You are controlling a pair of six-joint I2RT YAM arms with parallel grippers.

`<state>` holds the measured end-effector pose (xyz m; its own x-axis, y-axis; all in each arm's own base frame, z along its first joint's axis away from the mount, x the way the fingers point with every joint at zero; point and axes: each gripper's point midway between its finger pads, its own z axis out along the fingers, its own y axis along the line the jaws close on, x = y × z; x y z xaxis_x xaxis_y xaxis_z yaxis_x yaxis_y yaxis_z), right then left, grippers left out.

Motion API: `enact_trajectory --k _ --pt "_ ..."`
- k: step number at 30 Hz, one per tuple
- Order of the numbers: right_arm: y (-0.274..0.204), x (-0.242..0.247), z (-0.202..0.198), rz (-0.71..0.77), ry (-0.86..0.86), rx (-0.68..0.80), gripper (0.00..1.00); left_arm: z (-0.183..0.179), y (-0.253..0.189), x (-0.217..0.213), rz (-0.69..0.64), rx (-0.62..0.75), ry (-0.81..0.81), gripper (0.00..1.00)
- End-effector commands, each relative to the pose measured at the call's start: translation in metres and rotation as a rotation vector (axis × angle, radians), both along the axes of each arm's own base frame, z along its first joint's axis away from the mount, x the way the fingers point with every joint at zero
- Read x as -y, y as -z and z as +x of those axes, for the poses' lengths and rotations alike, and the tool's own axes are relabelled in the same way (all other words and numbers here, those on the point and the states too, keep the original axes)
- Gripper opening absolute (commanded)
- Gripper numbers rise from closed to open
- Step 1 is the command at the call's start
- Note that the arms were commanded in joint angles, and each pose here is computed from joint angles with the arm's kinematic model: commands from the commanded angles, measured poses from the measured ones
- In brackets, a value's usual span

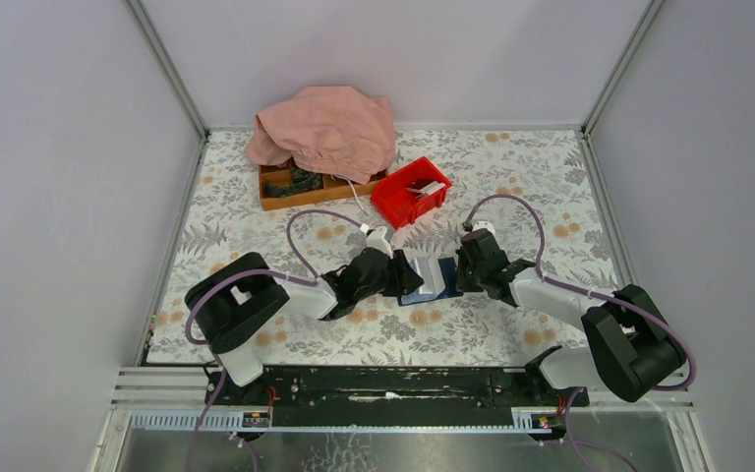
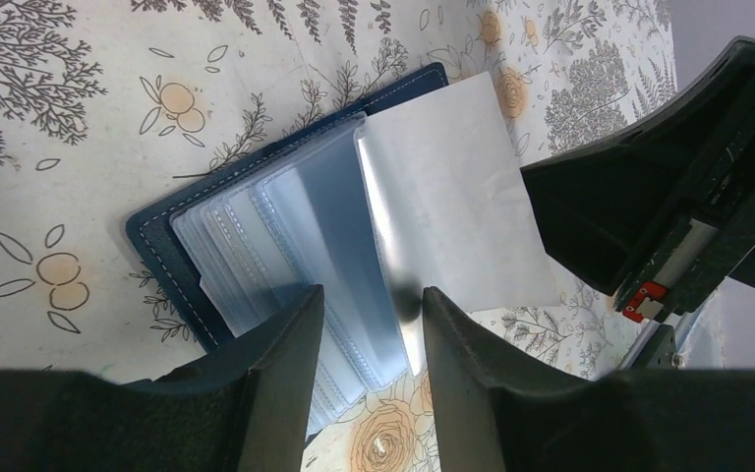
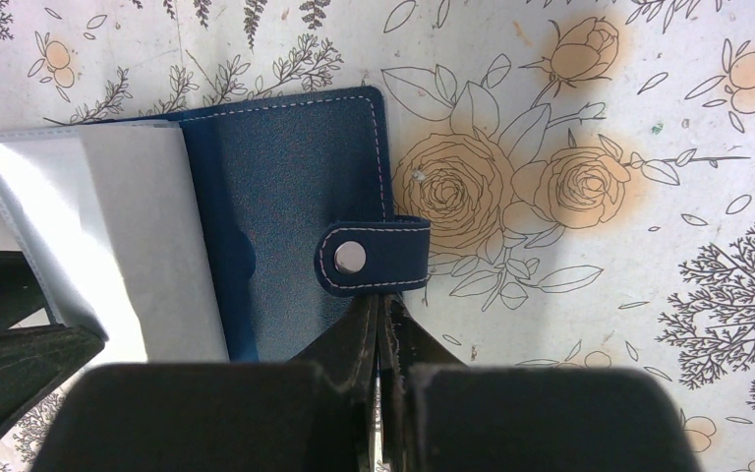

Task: Take the credit cards out of the card holder

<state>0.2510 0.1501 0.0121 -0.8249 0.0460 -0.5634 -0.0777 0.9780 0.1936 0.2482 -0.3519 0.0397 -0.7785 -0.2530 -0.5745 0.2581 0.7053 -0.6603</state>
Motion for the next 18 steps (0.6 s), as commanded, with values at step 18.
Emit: enact_trajectory --k 18 --pt "-0.003 0.001 0.002 0.014 0.006 0.032 0.00 0.014 -0.022 0.029 -0.093 0.031 0.032 0.49"
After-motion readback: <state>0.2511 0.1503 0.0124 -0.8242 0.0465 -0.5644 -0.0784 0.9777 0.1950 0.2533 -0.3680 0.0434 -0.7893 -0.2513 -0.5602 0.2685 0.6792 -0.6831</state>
